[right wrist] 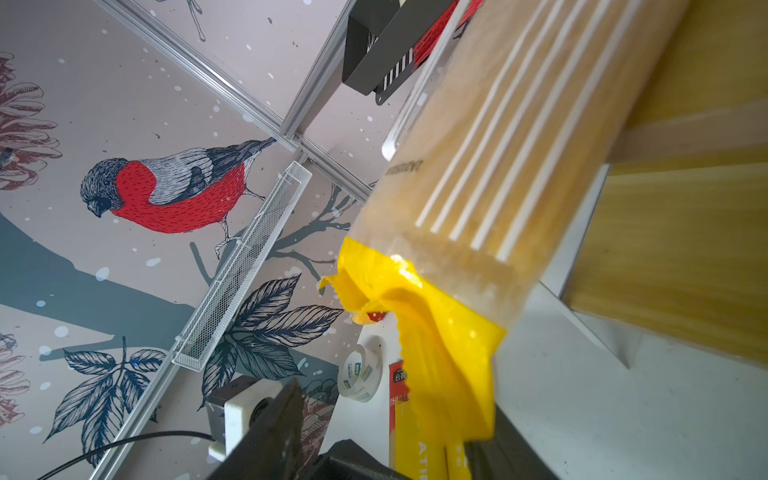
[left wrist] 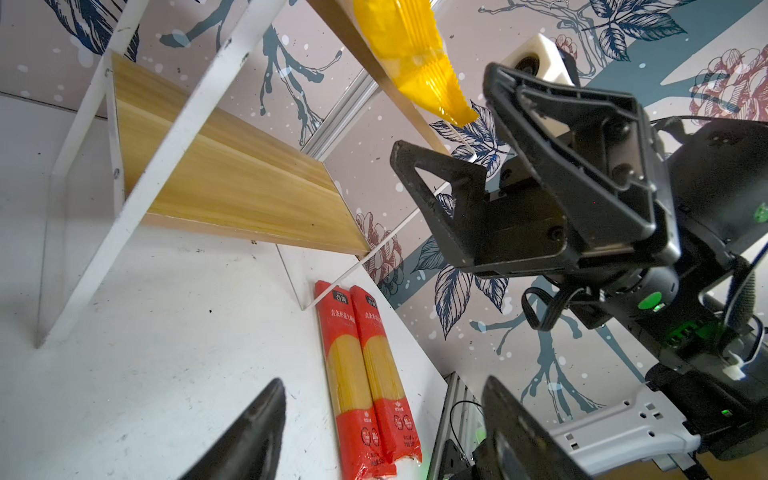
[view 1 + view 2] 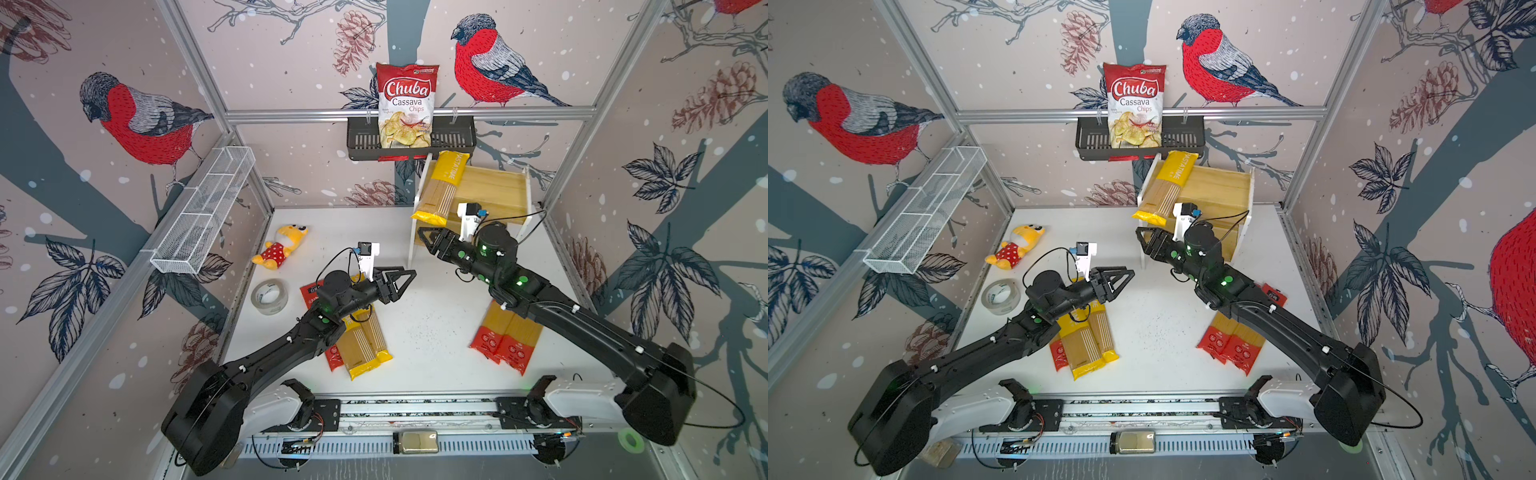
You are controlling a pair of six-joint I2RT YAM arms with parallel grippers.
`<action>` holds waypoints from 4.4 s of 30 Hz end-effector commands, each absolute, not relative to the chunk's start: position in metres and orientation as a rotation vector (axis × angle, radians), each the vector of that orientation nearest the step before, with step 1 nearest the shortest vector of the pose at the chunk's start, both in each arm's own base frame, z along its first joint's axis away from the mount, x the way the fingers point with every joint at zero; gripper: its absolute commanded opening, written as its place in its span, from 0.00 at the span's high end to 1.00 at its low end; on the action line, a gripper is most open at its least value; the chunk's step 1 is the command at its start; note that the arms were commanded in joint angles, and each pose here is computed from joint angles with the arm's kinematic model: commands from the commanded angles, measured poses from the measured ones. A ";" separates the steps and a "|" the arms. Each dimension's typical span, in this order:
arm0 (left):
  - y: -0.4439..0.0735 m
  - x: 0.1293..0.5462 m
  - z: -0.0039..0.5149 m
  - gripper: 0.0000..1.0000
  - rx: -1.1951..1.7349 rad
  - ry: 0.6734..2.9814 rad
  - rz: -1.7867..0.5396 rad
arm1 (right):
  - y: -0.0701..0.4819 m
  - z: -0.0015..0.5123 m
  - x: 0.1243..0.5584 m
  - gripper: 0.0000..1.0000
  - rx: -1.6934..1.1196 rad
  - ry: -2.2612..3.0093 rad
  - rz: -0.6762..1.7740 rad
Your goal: Place and organize the pasta boxes and bags onto the shelf
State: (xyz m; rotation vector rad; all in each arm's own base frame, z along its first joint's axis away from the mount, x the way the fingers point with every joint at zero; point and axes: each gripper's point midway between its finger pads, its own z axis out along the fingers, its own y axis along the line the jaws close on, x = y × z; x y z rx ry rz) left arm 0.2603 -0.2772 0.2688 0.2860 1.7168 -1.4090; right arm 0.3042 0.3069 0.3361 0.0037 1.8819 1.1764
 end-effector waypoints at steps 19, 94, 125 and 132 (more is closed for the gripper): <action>-0.171 0.271 0.170 0.27 -0.145 2.103 -0.889 | 0.368 0.244 0.218 0.38 -0.270 2.025 0.970; -0.152 0.255 0.260 0.29 -0.030 1.855 -0.888 | 0.434 0.179 0.201 0.98 -0.586 2.017 1.428; -0.209 0.231 0.332 0.22 0.339 1.533 -1.454 | 0.356 0.358 0.194 1.00 -0.567 1.544 1.455; -0.220 0.234 0.342 0.26 0.405 1.488 -1.526 | 0.354 0.375 0.183 1.00 -0.641 1.495 1.468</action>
